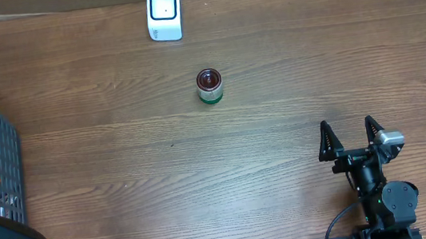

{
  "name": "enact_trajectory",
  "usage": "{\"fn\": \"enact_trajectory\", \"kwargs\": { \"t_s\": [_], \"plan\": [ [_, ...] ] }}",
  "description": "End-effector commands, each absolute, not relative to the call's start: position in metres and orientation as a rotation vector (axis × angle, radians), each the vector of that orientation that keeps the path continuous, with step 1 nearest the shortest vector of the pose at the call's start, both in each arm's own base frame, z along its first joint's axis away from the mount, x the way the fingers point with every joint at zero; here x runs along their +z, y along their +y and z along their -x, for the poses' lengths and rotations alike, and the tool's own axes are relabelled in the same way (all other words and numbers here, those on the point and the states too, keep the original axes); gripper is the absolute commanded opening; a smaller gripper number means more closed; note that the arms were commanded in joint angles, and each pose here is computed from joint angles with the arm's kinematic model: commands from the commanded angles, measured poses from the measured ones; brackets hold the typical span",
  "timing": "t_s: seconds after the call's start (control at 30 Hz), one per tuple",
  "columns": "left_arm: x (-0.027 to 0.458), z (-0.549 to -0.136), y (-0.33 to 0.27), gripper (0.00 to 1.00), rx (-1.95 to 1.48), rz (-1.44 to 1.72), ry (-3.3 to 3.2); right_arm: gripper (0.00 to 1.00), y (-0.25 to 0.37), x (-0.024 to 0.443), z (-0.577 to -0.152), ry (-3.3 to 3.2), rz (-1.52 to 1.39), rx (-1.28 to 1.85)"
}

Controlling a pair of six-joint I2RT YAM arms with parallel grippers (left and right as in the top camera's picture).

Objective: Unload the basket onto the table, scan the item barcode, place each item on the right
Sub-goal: 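Reach the left gripper into the basket and grasp a teal packet, then carry the teal packet past the scanner and drop it on the table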

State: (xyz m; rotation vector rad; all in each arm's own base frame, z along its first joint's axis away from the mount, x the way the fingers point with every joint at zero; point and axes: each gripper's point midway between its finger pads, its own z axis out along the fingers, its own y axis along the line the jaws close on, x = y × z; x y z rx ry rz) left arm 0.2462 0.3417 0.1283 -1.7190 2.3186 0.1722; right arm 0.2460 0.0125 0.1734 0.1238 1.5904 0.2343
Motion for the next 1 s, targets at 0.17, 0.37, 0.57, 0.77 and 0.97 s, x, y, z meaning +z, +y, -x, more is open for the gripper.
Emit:
{"fn": "enact_trajectory", "kwargs": {
  "t_s": [0.17,0.37,0.57,0.77,0.97],
  "plan": [
    [0.191,-0.256,0.344,0.04,0.168,1.641,2.218,1.00,0.012,0.171,-0.246,1.588,-0.124,0.234],
    [0.312,-0.272,0.337,0.04,0.119,1.480,1.940,1.00,0.012,0.171,-0.246,1.588,-0.124,0.234],
    [0.423,-0.284,0.272,0.04,-0.035,1.192,1.776,1.00,0.012,0.171,-0.246,1.588,-0.124,0.234],
    [0.424,-0.314,0.152,0.04,-0.164,0.861,2.026,1.00,0.012,0.171,-0.246,1.588,-0.124,0.234],
    [0.349,-0.351,0.041,0.04,-0.296,0.474,2.408,1.00,0.012,0.171,-0.246,1.588,-0.124,0.234]
  ]
}}
